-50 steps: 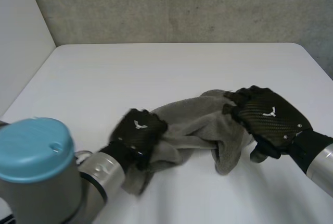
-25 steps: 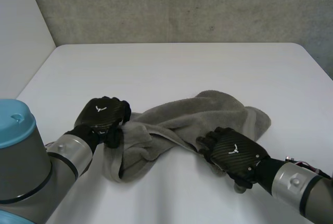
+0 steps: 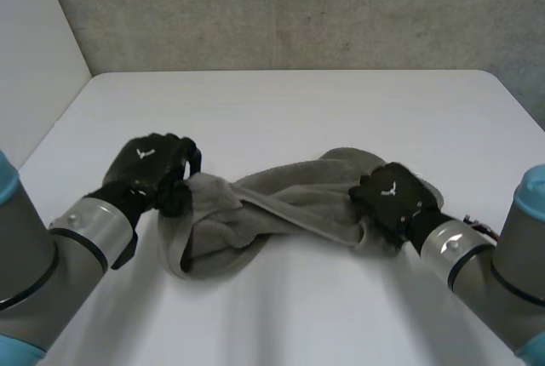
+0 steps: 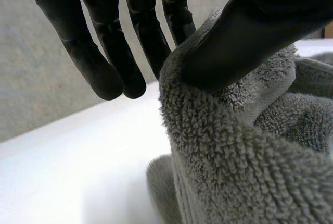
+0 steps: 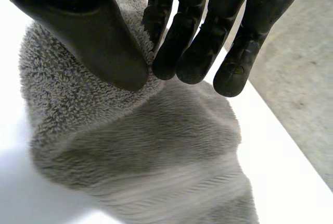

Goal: Fold the towel.

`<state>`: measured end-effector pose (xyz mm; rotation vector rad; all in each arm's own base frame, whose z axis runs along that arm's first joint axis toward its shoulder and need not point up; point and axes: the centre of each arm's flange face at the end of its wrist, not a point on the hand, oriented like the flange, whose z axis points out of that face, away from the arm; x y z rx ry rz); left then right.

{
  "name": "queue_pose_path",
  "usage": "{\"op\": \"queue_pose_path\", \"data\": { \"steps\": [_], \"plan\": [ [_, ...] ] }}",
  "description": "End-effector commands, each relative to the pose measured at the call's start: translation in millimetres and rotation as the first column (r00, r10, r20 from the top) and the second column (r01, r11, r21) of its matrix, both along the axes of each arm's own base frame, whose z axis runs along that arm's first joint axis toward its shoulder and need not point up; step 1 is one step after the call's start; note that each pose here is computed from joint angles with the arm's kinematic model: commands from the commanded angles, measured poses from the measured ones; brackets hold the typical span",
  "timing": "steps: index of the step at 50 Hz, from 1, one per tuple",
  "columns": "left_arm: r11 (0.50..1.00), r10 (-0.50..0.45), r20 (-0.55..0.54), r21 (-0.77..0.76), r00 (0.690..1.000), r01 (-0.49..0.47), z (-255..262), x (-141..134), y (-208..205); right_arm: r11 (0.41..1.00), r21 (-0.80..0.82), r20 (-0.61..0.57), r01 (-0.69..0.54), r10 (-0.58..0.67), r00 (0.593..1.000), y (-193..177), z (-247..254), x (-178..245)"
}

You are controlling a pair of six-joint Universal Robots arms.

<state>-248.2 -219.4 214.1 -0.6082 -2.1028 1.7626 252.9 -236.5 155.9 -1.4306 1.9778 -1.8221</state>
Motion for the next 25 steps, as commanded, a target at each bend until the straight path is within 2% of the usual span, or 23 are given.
{"op": "queue_pose_path", "data": {
  "steps": [1,2,3,4,5,7,9,12,16,17,18,19,21,25],
  "plan": [
    [0.992,0.009,-0.143,-0.125,0.99,-0.027,56.5,3.8,2.0,0.997,-0.053,0.111,0.054,-0.047,0.993,-15.9,60.7,0.0],
    [0.986,0.007,-0.192,-0.165,0.981,-0.039,75.3,6.2,3.2,0.995,-0.075,0.175,0.069,-0.055,0.983,-14.6,93.0,-1.9],
    [0.985,0.007,-0.192,-0.165,0.981,-0.039,75.5,6.2,3.2,0.995,-0.075,0.176,0.069,-0.055,0.983,-14.6,93.3,-1.9],
    [0.978,0.008,-0.241,-0.199,0.97,-0.057,94.1,10.5,4.6,0.994,-0.078,0.243,0.082,-0.06,0.968,-12.4,122.7,-4.9],
    [0.978,0.008,-0.242,-0.2,0.97,-0.057,94.3,10.6,4.6,0.992,-0.071,0.304,0.103,-0.077,0.95,-13.5,147.4,-10.0],
    [0.963,0.02,-0.321,-0.249,0.947,-0.105,126.2,22.7,5.2,0.99,-0.055,0.345,0.129,-0.103,0.933,-18.2,167.4,-16.8],
    [0.956,0.035,-0.348,-0.261,0.937,-0.132,137.5,29.6,2.5,0.986,-0.045,0.369,0.158,-0.13,0.92,-22.6,185.0,-24.7],
    [0.95,0.068,-0.373,-0.26,0.925,-0.174,148.0,39.8,-4.2,0.986,0.006,0.345,0.167,-0.158,0.925,-20.9,201.9,-34.6],
    [0.954,0.108,-0.361,-0.225,0.926,-0.198,144.3,46.3,-10.3,0.992,0.057,0.275,0.113,-0.124,0.953,-14.0,204.0,-36.3],
    [0.959,0.123,-0.349,-0.198,0.929,-0.201,139.1,47.4,-11.9,0.993,0.085,0.225,0.085,-0.102,0.969,-12.6,196.3,-35.3],
    [0.97,0.138,-0.326,-0.148,0.935,-0.195,125.5,46.2,-16.9,0.992,0.112,0.173,0.056,-0.075,0.982,-14.2,184.9,-33.0],
    [0.97,0.138,-0.326,-0.147,0.935,-0.194,125.3,46.2,-16.9,0.992,0.113,0.173,0.056,-0.075,0.982,-14.2,184.7,-32.9],
    [0.988,0.14,-0.27,-0.022,0.953,-0.151,88.4,35.1,-29.4,0.989,0.143,0.086,0.033,-0.046,0.995,-24.6,163.4,-28.4],
    [0.992,0.126,-0.239,0.061,0.963,-0.115,61.3,25.3,-38.6,0.985,0.168,0.045,0.036,-0.044,0.998,-40.3,144.2,-26.2]
  ]
}}
